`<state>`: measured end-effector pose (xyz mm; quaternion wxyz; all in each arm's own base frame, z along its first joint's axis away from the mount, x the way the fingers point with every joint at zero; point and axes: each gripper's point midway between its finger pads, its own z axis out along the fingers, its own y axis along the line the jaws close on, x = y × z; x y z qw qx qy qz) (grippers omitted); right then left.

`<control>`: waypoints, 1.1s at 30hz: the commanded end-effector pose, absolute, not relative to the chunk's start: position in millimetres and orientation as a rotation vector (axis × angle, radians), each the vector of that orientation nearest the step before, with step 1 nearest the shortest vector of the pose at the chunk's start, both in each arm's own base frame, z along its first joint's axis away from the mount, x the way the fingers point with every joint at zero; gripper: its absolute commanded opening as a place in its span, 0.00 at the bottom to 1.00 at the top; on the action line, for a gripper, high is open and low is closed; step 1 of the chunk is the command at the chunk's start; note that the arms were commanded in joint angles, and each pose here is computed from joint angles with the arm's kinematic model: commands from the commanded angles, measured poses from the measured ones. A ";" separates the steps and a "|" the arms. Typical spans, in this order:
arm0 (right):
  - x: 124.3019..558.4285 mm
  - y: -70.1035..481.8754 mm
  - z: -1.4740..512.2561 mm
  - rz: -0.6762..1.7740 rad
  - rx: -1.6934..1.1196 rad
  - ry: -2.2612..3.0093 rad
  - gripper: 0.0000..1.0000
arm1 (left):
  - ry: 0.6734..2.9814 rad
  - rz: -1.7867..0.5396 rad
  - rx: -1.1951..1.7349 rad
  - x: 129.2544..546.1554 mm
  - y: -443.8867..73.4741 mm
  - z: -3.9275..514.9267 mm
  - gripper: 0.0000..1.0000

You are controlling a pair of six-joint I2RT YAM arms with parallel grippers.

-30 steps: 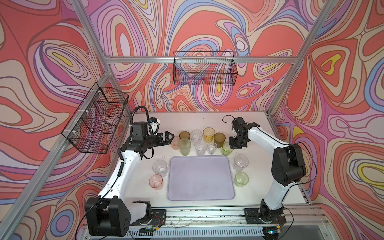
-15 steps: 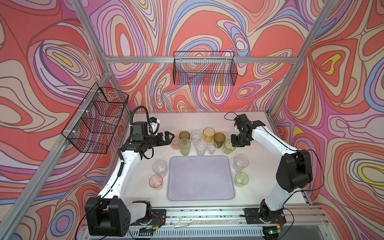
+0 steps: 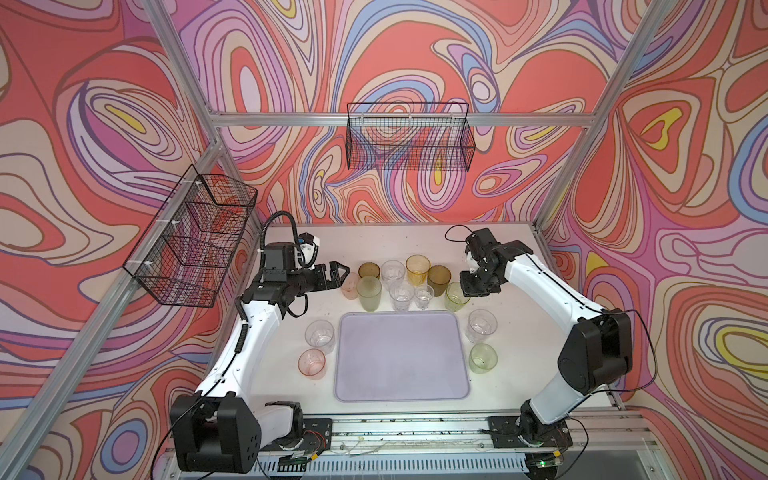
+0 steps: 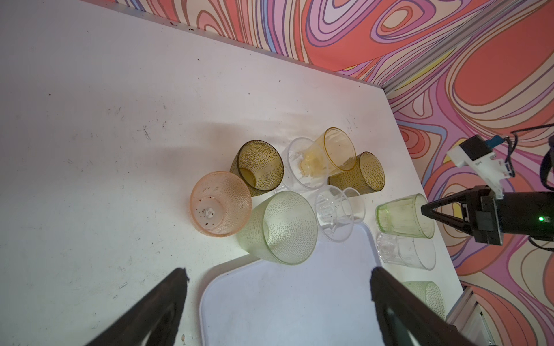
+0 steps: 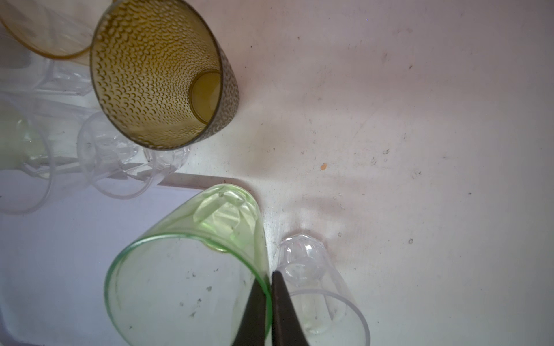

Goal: Place the glasses into the tray

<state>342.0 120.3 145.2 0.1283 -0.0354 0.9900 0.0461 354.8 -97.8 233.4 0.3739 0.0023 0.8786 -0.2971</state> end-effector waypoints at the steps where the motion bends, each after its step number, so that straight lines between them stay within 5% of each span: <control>1: 338.2 127.5 156.9 0.137 -0.128 2.848 0.00 | 2.232 -0.785 0.014 357.1 -100.5 235.3 0.98; 33: 330.2 146.3 90.6 0.073 -0.154 2.924 0.00 | 2.241 -0.819 0.014 356.1 -104.3 232.5 0.98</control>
